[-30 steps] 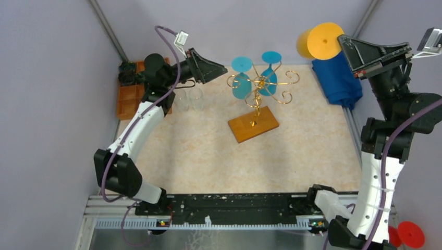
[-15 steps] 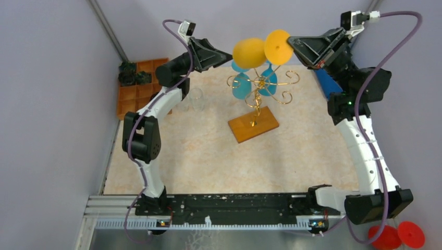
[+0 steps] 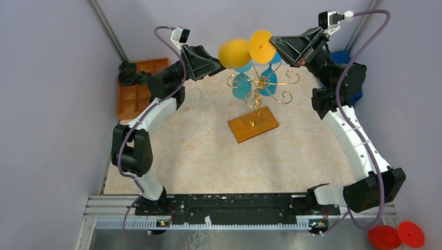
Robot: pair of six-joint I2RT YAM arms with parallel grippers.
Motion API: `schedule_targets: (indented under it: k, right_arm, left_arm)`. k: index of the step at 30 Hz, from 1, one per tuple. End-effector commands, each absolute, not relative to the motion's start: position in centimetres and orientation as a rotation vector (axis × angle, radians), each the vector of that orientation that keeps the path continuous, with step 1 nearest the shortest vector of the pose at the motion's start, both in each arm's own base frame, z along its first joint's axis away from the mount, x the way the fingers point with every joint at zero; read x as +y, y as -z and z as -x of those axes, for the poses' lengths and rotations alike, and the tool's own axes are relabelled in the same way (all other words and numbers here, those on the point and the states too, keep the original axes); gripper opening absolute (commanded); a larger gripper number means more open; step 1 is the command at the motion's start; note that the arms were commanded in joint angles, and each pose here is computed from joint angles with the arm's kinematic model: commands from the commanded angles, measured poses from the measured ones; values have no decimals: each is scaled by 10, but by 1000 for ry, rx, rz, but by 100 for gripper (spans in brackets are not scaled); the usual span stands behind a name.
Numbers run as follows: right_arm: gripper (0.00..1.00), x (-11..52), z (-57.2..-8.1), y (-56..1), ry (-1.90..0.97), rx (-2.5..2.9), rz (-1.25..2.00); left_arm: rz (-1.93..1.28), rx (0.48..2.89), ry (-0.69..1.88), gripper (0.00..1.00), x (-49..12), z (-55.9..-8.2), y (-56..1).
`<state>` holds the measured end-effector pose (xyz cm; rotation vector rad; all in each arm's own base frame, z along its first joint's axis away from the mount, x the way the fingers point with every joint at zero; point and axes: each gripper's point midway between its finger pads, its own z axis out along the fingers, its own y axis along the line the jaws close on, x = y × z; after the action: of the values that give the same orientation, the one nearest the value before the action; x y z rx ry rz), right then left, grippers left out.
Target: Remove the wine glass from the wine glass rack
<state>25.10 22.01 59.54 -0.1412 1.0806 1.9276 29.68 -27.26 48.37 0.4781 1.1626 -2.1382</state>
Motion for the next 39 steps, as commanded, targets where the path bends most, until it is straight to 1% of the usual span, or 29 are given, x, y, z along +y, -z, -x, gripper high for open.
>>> schedule_targets:
  k: [1, 5, 6, 8, 12, 14, 17, 18, 22, 23, 25, 26, 27, 28, 29, 30, 33, 34, 38, 39]
  right_arm:
    - [0, 224, -248, -600, -1928, 1008, 175]
    - [0, 235, -254, -588, -1953, 1041, 161]
    - [0, 238, -254, -584, -1962, 1048, 161]
    - [0, 244, -257, -575, -1983, 1065, 155]
    - [0, 248, -255, -565, -2058, 1047, 160]
    - [0, 253, -252, -563, -2072, 1052, 178]
    - [0, 256, -248, -563, -2071, 1056, 193]
    - [0, 255, -247, -563, -2066, 1056, 192]
    - [0, 255, -247, -561, -2012, 1075, 191]
    - [11, 254, -246, -563, -1990, 1076, 194]
    - [50, 251, -243, -566, -1931, 1079, 198]
    - [65, 249, -243, -568, -1897, 1078, 197]
    - [83, 247, -243, -571, -1857, 1078, 189]
    - [92, 243, -243, -574, -1815, 1083, 185]
    - [95, 242, -247, -571, -1772, 1113, 169]
    - [97, 237, -249, -571, -1730, 1120, 158]
    - [97, 216, -254, -571, -1600, 1132, 98]
    - [97, 209, -256, -570, -1548, 1142, 72]
    - [97, 184, -259, -569, -1298, 1220, 13]
    - [97, 178, -260, -568, -1229, 1234, 16]
  left_arm:
    - [-762, 811, 1991, 67, -252, -223, -509]
    - [-770, 792, 1980, 67, -249, -214, -513]
    - [-768, 791, 1985, 65, -248, -214, -514]
    - [-768, 784, 1997, 56, -248, -211, -517]
    - [-802, 755, 1996, 32, -248, -194, -523]
    - [-805, 754, 1996, 22, -247, -187, -522]
    - [-783, 792, 1996, 8, -247, -186, -517]
    - [-772, 811, 1989, 1, -248, -187, -516]
    - [-730, 879, 1948, 0, -251, -193, -511]
    - [-719, 892, 1931, 0, -251, -193, -512]
    - [-714, 901, 1860, 0, -248, -191, -519]
    - [-708, 912, 1810, 0, -246, -190, -524]
    - [-695, 930, 1746, 0, -244, -190, -530]
    - [-671, 961, 1671, 0, -242, -192, -537]
    - [-636, 989, 1567, 0, -239, -198, -547]
    - [-563, 1054, 1460, 0, -233, -206, -556]
    - [-354, 1220, 1109, 0, -197, -229, -577]
    - [-287, 1323, 1006, 0, -185, -238, -569]
    - [-147, 1503, 715, 0, -141, -250, -564]
    - [-123, 1575, 655, 0, -134, -256, -552]
